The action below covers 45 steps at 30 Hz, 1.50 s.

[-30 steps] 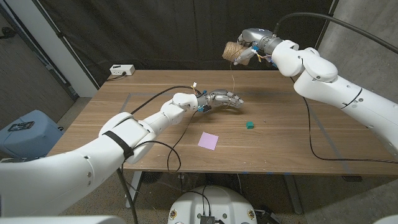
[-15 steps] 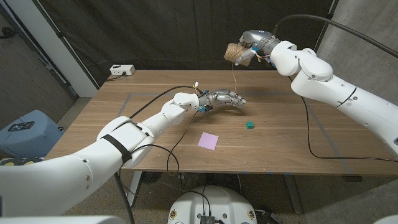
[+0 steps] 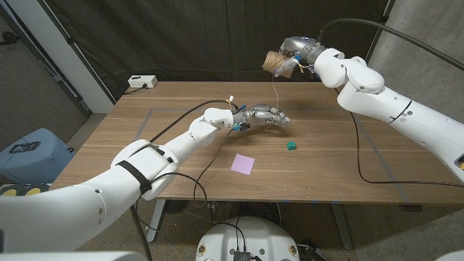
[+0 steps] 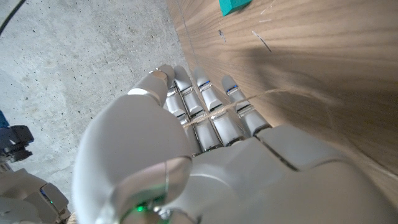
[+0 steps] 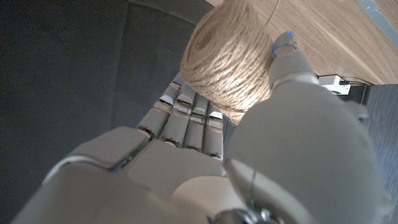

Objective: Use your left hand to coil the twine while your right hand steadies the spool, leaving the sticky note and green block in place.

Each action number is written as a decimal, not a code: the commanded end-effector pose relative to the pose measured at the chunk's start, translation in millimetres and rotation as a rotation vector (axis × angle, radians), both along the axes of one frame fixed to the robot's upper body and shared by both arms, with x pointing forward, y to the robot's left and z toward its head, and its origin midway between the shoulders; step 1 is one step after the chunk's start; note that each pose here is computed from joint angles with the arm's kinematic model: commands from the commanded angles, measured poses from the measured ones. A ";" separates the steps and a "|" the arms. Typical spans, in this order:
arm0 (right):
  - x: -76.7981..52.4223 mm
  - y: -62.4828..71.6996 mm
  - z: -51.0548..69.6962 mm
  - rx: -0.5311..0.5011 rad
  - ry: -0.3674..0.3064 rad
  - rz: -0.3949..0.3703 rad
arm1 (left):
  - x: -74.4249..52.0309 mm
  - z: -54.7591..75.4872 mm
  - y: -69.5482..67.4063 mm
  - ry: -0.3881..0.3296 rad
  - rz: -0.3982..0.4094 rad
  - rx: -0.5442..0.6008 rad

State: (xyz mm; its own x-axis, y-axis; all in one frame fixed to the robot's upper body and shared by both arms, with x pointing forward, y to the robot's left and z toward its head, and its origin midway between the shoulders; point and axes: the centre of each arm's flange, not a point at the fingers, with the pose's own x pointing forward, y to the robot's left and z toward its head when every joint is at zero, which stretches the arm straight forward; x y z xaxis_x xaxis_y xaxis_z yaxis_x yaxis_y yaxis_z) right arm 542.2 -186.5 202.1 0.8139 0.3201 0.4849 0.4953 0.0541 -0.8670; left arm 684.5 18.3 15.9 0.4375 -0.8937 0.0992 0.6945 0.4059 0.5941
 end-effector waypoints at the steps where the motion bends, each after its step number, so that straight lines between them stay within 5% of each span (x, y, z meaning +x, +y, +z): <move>1: 12.7 -3.8 -2.0 0.015 0.012 -0.034 | -5.4 -1.4 -2.8 0.003 -0.027 0.011; 25: 31.8 -1.8 -2.2 0.026 0.034 -0.076 | -15.4 -6.7 15.5 0.011 -0.042 0.005; 45: 35.7 11.3 -3.8 0.024 0.044 -0.095 | -41.9 -15.0 44.9 0.005 -0.024 -0.009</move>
State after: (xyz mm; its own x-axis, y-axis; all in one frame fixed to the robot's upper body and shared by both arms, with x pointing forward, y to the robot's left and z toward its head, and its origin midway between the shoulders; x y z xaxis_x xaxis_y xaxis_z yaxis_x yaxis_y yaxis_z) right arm 576.1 -181.5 198.0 0.8554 0.2385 0.4598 0.4647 0.0389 -0.8846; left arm 656.4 52.1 5.1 0.4121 -0.9057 0.0996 0.7097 0.3876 0.5883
